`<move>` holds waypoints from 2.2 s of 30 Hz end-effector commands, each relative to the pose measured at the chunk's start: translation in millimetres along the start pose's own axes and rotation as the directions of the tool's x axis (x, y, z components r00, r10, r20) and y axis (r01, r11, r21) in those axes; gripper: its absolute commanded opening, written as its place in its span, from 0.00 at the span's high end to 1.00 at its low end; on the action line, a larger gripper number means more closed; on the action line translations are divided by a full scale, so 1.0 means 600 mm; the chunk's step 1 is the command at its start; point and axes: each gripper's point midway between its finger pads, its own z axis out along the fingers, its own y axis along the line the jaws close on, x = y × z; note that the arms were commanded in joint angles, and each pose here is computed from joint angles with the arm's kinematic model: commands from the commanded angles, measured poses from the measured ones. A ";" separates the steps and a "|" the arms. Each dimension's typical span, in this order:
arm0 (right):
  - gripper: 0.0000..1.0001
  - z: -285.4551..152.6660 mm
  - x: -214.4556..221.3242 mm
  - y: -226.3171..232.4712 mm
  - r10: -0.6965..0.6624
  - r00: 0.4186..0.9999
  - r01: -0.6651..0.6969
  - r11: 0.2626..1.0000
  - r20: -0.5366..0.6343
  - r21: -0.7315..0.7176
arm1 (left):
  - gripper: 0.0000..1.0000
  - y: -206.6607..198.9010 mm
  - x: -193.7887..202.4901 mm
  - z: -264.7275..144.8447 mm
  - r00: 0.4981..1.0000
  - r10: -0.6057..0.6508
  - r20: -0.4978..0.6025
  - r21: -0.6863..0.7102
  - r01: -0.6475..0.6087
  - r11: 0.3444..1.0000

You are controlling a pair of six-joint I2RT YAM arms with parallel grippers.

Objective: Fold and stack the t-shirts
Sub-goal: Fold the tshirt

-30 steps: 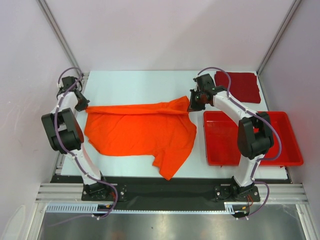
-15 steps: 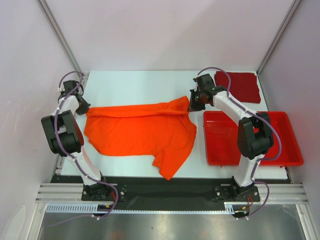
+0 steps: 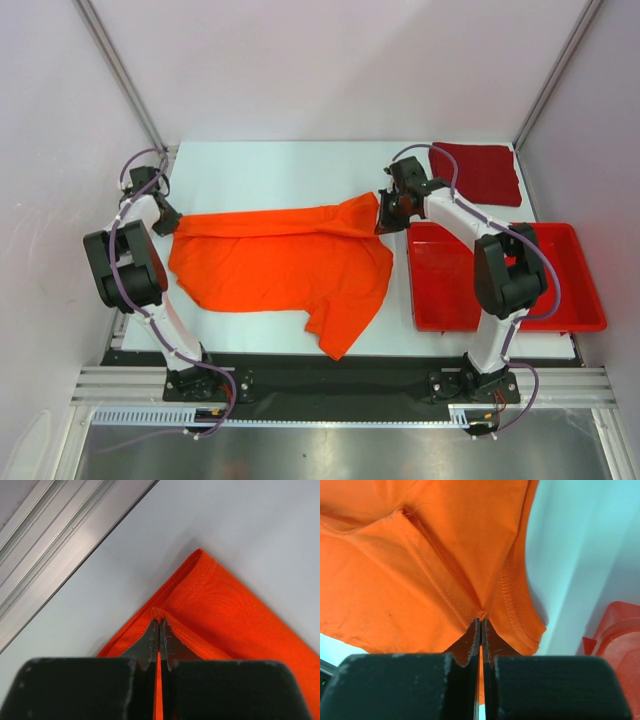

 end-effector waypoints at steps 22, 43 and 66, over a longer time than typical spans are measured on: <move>0.83 0.010 0.045 0.014 -0.049 0.997 0.046 0.998 -0.065 -0.038 | 0.73 0.013 -0.009 -0.023 0.997 -0.031 0.076 -0.025 0.033 0.999; 0.43 0.121 -0.219 -0.003 0.028 0.995 -0.027 1.000 0.096 -0.013 | 0.73 -0.086 -0.068 -0.028 0.992 -0.109 0.065 0.219 0.092 0.971; 0.48 0.156 -0.224 -0.037 0.105 0.992 -0.103 0.994 0.070 -0.024 | 0.91 -0.085 -0.013 0.080 0.988 -0.088 -0.123 0.121 0.103 0.987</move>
